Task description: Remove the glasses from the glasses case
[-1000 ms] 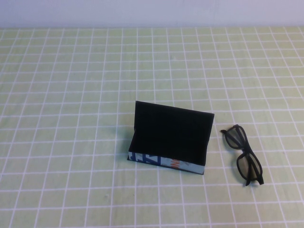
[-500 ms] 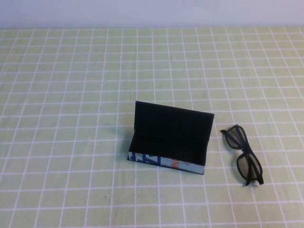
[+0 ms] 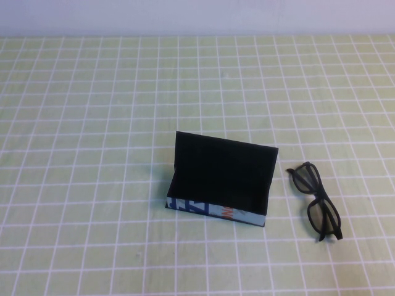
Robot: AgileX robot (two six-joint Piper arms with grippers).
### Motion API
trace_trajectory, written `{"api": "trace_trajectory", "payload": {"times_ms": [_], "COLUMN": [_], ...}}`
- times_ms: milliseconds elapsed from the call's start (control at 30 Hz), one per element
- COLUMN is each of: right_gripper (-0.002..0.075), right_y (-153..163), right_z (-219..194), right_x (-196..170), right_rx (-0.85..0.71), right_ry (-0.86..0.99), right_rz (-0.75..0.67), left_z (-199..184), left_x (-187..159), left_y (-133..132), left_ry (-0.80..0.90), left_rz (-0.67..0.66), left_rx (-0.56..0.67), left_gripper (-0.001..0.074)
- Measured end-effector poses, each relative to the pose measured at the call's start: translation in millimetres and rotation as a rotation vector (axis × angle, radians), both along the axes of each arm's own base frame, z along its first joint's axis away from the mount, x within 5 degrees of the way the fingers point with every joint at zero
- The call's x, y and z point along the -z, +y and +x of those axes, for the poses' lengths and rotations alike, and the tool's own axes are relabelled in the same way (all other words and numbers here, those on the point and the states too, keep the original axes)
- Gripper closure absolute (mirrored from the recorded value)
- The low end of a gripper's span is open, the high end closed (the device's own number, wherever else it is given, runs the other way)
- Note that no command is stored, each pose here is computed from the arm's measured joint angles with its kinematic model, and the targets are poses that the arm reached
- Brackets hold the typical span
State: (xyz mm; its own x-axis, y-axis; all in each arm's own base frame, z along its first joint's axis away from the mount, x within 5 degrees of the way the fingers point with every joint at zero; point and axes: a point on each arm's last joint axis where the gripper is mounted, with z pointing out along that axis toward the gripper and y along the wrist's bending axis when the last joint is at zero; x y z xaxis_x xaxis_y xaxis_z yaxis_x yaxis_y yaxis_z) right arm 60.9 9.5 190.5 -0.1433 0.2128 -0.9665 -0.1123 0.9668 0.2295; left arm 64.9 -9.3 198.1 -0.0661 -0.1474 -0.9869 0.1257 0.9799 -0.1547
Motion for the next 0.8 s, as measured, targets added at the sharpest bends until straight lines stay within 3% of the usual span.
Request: {"api": "trace_trajectory", "payload": {"times_ms": [233, 800], "right_gripper": [0.0743, 0.0743], "right_y": [2.5, 2.7], "right_z": [-8.1, -8.3], "right_x": [15.7, 16.2], "right_rx": [-0.039, -0.04], "right_ry": [0.138, 0.144], "right_rz": [-0.027, -0.022], "left_z": [0.0, 0.0], "left_x": [0.0, 0.0], "left_y": [0.0, 0.0], "left_ry": [0.0, 0.0], "left_rz": [-0.002, -0.002], "left_rx": [0.0, 0.0], "left_gripper": [0.0739, 0.0739]}}
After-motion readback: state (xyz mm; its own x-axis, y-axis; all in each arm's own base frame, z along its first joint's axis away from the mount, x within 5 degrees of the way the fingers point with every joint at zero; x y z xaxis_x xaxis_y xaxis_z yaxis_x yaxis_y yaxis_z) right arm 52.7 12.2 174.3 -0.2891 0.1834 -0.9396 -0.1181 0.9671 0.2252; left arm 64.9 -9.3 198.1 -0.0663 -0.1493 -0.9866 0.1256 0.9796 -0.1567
